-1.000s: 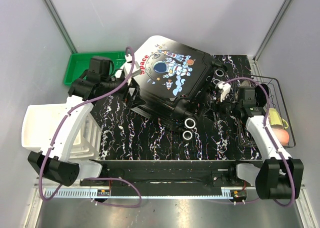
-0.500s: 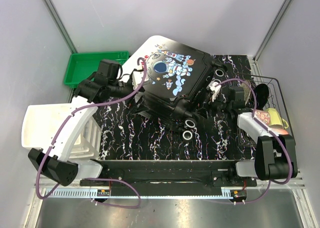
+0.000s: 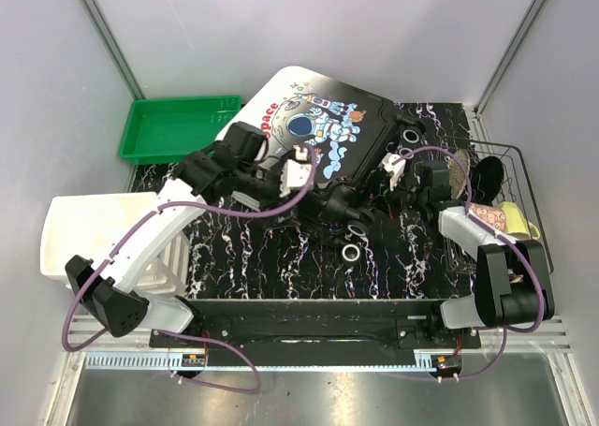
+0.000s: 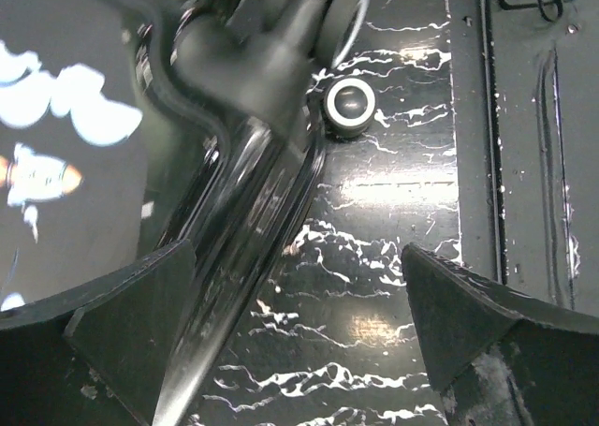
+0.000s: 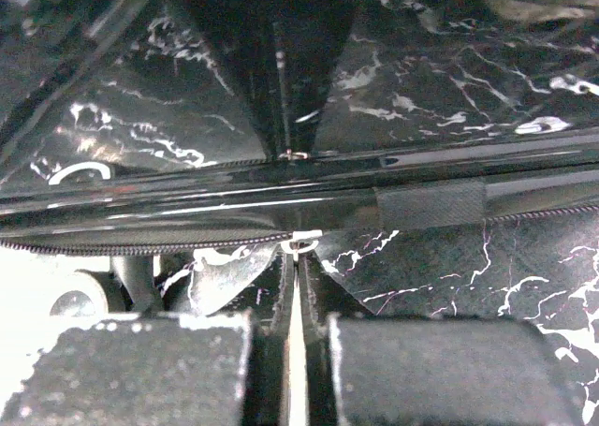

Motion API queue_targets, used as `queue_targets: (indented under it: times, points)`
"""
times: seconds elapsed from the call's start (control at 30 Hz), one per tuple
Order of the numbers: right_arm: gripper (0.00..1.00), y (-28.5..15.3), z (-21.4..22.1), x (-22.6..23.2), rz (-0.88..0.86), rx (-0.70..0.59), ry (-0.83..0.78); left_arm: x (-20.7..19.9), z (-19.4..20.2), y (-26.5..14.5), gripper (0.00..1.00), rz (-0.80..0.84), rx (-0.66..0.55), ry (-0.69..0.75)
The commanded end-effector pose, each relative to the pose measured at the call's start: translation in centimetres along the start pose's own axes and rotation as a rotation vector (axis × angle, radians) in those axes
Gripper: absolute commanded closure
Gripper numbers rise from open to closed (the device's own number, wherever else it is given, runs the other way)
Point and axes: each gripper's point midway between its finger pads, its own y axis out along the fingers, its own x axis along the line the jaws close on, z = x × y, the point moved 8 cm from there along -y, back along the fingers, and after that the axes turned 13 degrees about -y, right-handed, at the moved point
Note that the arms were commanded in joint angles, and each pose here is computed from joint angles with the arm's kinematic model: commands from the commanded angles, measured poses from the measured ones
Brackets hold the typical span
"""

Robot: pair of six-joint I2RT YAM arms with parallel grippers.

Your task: Open, take out, and arrange the luggage

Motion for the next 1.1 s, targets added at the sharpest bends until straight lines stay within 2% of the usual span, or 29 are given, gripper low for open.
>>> queue_targets:
  times: [0.0, 0.17, 0.27, 0.6, 0.83, 0.97, 1.0, 1.07]
  points:
    - [1.00, -0.5, -2.0, -1.9, 0.172, -0.049, -0.032, -0.8, -3.5, 1.7, 0.02, 0.012, -0.035, 0.248]
    - [1.00, -1.3, -2.2, -2.2, 0.237, -0.044, -0.018, -1.8, -5.7, 5.8, 0.02, 0.033, 0.012, 0.423]
    - [1.00, -1.7, -2.0, -2.4, 0.273, -0.031, -0.022, -2.1, -6.9, 8.0, 0.02, 0.028, 0.019, 0.481]
    - [1.00, -1.5, -1.9, -2.7, 0.270, -0.014, 0.011, -2.5, -8.3, 13.8, 0.05, -0.009, 0.082, 0.574]
    - [1.00, -1.6, -2.1, -2.8, 0.297, -0.026, 0.015, -1.3, -7.3, 17.2, 0.09, -0.022, 0.182, 0.592]
    - [1.00, -1.9, -2.0, -3.2, 0.345, -0.014, 0.012, -1.0, -6.3, 17.8, 0.18, -0.012, 0.239, 0.594]
    - [1.00, -2.0, -2.1, -3.3, 0.357, -0.016, 0.007, -1.0, -5.8, 17.8, 0.25, -0.002, 0.265, 0.584]
    - [1.00, -2.2, -2.0, -3.4, 0.386, -0.011, -0.002, -1.1, -5.7, 17.5, 0.33, 0.005, 0.295, 0.576]
